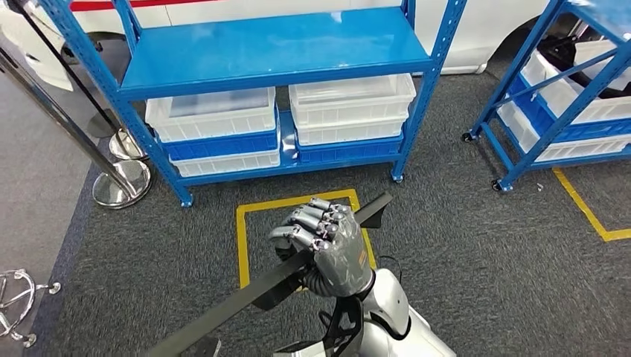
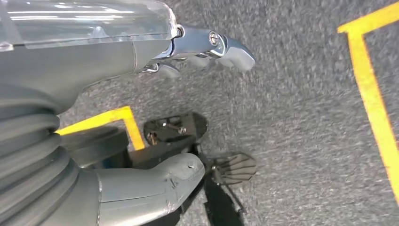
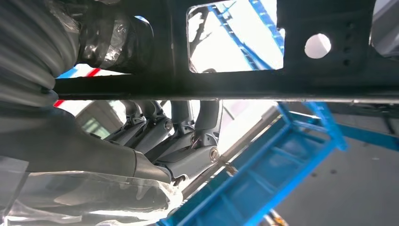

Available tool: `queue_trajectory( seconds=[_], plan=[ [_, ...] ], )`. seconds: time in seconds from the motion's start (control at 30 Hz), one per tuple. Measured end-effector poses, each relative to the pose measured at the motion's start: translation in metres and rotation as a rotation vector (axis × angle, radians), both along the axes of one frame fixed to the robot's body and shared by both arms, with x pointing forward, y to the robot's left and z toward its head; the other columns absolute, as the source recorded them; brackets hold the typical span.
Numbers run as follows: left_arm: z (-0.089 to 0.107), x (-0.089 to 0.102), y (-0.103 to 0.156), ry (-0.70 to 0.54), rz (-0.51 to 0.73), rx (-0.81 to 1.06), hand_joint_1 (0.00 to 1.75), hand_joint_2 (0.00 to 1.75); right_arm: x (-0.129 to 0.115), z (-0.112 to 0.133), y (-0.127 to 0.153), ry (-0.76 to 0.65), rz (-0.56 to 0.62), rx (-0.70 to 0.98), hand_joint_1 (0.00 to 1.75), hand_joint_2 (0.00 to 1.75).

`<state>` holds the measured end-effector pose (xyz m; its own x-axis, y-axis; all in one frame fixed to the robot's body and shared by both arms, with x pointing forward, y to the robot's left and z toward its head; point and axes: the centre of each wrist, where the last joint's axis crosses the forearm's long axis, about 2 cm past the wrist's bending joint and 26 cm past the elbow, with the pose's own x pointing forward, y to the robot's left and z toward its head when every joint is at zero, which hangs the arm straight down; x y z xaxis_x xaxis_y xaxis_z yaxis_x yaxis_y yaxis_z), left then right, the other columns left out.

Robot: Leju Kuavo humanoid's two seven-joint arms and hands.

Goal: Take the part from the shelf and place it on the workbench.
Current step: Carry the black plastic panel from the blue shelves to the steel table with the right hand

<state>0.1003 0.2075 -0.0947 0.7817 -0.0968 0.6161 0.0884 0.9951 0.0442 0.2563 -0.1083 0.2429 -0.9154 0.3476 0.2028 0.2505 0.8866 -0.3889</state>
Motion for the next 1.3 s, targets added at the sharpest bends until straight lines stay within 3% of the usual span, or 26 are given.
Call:
queue_trajectory(
  seconds=[0.4, 0.73, 1.03, 1.3],
  plan=[
    [-0.001, -0.002, 0.001, 0.007, 0.008, 0.001, 0.00, 1.75, 0.000, -0.003, 0.002, 0.014, 0.031, -0.015, 1.75, 1.75],
    [-0.002, 0.000, 0.010, 0.030, 0.020, 0.024, 0.00, 1.75, -0.003, -0.006, 0.022, 0.035, 0.124, -0.057, 1.75, 1.75],
    [0.000, 0.013, 0.020, -0.001, 0.016, 0.045, 0.00, 1.75, -0.002, -0.004, 0.030, 0.003, 0.136, -0.089, 1.75, 1.75],
    [0.000, 0.011, 0.016, 0.011, 0.007, 0.040, 0.00, 1.75, -0.001, -0.007, 0.029, -0.001, 0.128, -0.111, 1.75, 1.75]
  ],
)
